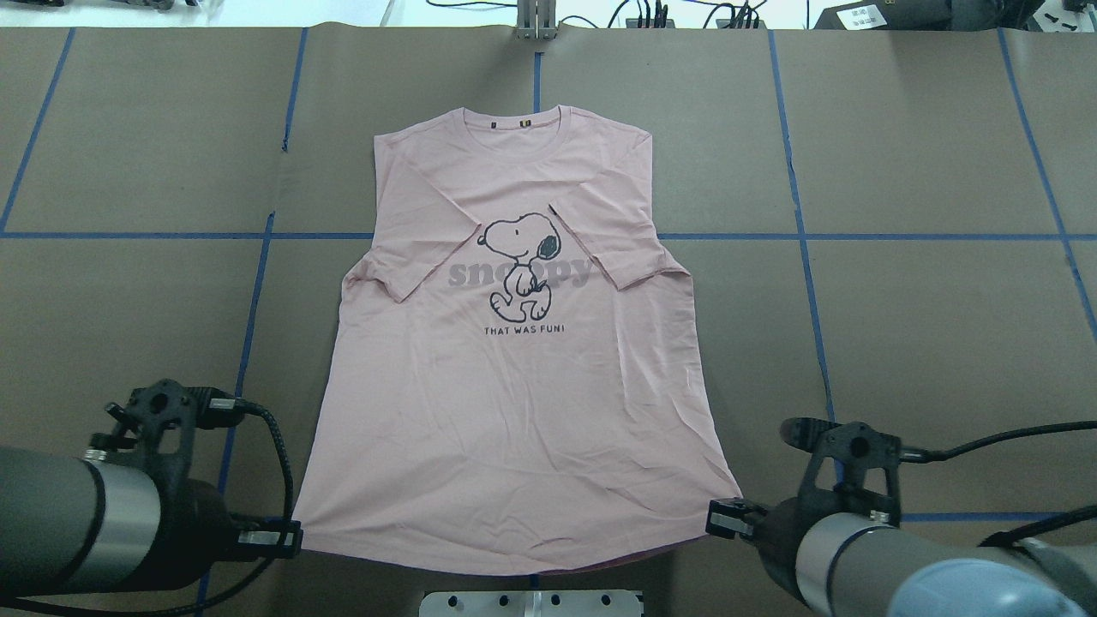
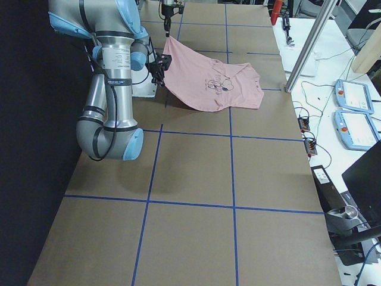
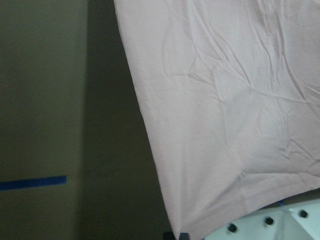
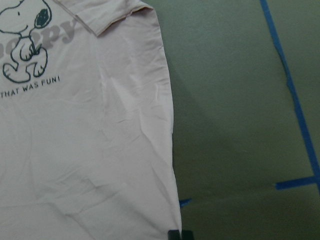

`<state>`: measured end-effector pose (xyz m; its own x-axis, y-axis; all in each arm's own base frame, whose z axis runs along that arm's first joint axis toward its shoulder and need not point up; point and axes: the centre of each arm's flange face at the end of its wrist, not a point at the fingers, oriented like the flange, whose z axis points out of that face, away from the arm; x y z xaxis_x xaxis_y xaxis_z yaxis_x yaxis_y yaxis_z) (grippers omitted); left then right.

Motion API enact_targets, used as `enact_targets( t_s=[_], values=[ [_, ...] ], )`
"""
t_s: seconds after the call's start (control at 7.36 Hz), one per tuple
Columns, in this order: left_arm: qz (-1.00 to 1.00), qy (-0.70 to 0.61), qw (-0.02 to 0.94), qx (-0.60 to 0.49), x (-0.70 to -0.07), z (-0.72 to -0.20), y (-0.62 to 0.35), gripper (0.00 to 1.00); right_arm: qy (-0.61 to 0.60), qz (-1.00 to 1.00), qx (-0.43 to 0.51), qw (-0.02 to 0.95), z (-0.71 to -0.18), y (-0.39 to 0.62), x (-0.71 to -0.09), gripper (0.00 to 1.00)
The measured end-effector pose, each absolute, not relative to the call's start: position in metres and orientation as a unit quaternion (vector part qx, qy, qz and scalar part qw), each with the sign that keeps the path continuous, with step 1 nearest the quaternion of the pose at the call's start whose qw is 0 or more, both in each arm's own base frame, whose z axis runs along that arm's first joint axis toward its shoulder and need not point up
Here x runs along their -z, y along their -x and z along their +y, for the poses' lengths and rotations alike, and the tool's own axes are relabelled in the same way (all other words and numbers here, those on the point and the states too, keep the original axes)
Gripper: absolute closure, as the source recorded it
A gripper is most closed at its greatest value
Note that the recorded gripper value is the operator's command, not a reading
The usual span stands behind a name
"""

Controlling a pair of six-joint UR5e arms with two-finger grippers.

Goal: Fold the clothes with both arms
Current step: 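Lift the hem with both grippers and fold it toward the collar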

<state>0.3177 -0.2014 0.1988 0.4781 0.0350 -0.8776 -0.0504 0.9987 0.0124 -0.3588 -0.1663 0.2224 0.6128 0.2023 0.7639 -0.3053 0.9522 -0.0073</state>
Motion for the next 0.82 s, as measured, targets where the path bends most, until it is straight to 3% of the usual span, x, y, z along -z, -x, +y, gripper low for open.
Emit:
enact_targets(
  t_s=[0.41,0.82],
  values=[
    [0.509,0.005,0.861,-0.017,-0.144,-0.217,-0.294,1.00,-0.033,-0.410,-0.142,0.900,-0.171,0.321,-0.186,1.00],
    [0.449,-0.052,0.892,-0.010,-0.163,-0.306,-0.326,1.00,-0.084,-0.383,-0.176,0.903,-0.262,0.367,-0.168,1.00]
  ],
)
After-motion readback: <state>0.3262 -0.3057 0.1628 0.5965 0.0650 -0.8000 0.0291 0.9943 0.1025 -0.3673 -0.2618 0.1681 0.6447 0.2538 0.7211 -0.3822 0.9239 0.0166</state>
